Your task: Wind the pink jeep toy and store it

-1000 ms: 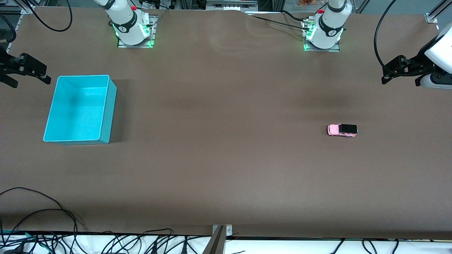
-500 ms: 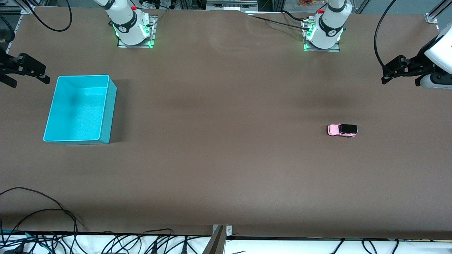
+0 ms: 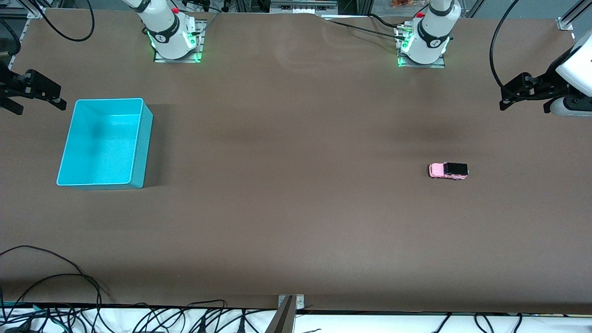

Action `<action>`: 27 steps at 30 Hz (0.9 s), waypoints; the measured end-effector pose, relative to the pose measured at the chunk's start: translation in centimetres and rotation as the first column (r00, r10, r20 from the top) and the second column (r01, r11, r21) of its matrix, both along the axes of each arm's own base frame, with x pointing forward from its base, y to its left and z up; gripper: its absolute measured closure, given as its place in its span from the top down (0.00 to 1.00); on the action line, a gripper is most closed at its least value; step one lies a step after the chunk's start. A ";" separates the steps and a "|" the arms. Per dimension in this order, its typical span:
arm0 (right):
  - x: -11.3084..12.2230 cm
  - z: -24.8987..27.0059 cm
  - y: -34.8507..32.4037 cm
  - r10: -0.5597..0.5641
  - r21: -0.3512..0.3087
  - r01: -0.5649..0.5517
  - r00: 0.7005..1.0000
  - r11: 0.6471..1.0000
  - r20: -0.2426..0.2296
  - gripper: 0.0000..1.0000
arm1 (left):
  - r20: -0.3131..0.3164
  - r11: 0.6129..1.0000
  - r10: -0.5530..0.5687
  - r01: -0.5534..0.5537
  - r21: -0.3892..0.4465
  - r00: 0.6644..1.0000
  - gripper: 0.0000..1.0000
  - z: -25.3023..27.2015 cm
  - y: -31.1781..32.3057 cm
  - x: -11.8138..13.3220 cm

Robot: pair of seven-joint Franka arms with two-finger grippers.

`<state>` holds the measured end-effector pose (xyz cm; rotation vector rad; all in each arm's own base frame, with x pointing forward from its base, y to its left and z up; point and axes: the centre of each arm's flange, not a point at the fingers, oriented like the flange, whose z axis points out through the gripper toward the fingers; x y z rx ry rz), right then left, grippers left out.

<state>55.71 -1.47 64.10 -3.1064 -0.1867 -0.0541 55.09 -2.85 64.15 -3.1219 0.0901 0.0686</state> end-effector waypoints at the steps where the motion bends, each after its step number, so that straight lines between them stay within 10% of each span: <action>1: 0.0 0.0 0.0 0.000 0.000 0.000 1.000 1.000 0.000 1.00 | 0.000 1.000 0.000 0.000 0.000 1.000 1.00 0.0 0.0 0.0; 27: 0.0 0.0 0.1 0.001 0.000 -0.001 1.000 1.000 0.000 1.00 | -0.006 1.000 0.000 0.000 0.000 1.000 1.00 -0.4 0.0 0.2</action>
